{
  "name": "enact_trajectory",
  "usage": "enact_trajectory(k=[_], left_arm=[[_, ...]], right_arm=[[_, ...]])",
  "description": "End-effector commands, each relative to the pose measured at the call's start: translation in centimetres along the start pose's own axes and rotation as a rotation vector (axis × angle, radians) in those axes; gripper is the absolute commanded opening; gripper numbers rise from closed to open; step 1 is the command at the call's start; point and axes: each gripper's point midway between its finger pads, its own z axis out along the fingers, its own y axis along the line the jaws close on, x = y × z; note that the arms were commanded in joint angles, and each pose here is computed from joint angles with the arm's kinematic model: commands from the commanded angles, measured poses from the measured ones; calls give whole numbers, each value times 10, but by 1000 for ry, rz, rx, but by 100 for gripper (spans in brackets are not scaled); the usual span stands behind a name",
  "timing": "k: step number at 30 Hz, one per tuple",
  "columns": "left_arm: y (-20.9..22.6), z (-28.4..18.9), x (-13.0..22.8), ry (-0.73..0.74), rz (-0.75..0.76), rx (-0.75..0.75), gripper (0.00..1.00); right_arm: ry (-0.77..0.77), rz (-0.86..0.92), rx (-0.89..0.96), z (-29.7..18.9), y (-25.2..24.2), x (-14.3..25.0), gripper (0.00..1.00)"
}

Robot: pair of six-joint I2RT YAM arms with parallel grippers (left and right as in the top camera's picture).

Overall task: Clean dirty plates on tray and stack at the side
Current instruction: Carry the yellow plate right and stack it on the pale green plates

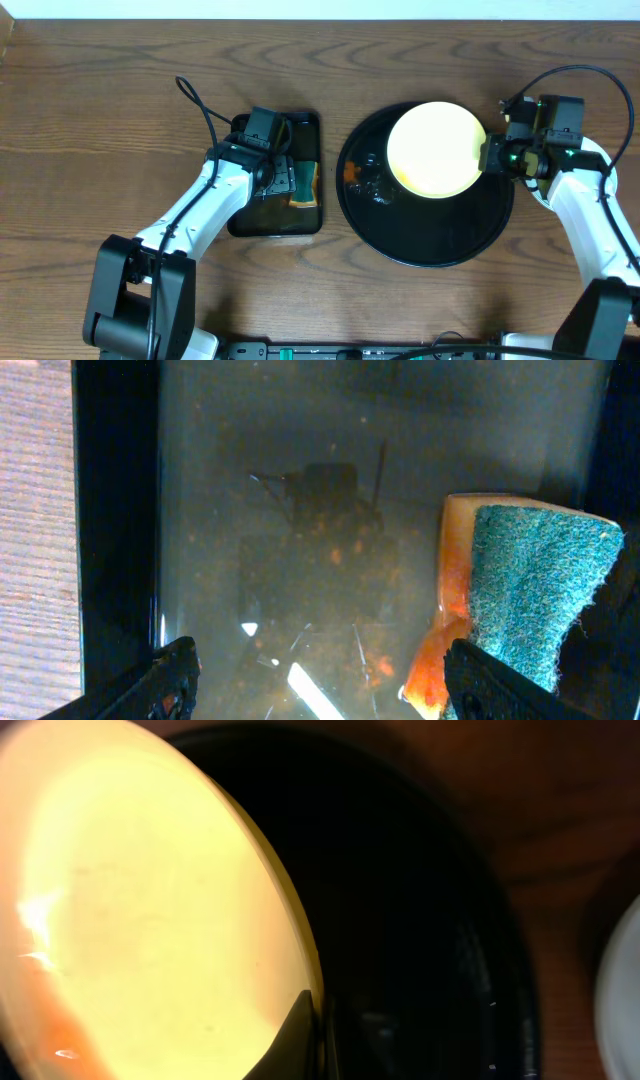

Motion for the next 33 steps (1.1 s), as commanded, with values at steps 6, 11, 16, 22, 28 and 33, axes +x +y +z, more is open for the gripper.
enact_trajectory(k=[6,11,16,22,28,33], left_arm=[[2,-1,-4,-14,-8,-16,79],[2,-1,-4,-14,-8,-15,79],[2,-1,-4,-14,-8,-16,80],[2,-1,-4,-14,-8,-16,79],[2,-1,-4,-14,-8,-16,79],[2,-1,-4,-14,-8,-16,79]], right_arm=[[-98,-185,223,-34,-17,-22,1],[-176,-276,384,-53,-14,-40,1],[-239,-408,482,-67,15,-51,1],[-311,-503,523,-71,59,-56,1],[-356,-523,528,-74,75,-60,1],[-358,-519,531,-74,75,-60,1]])
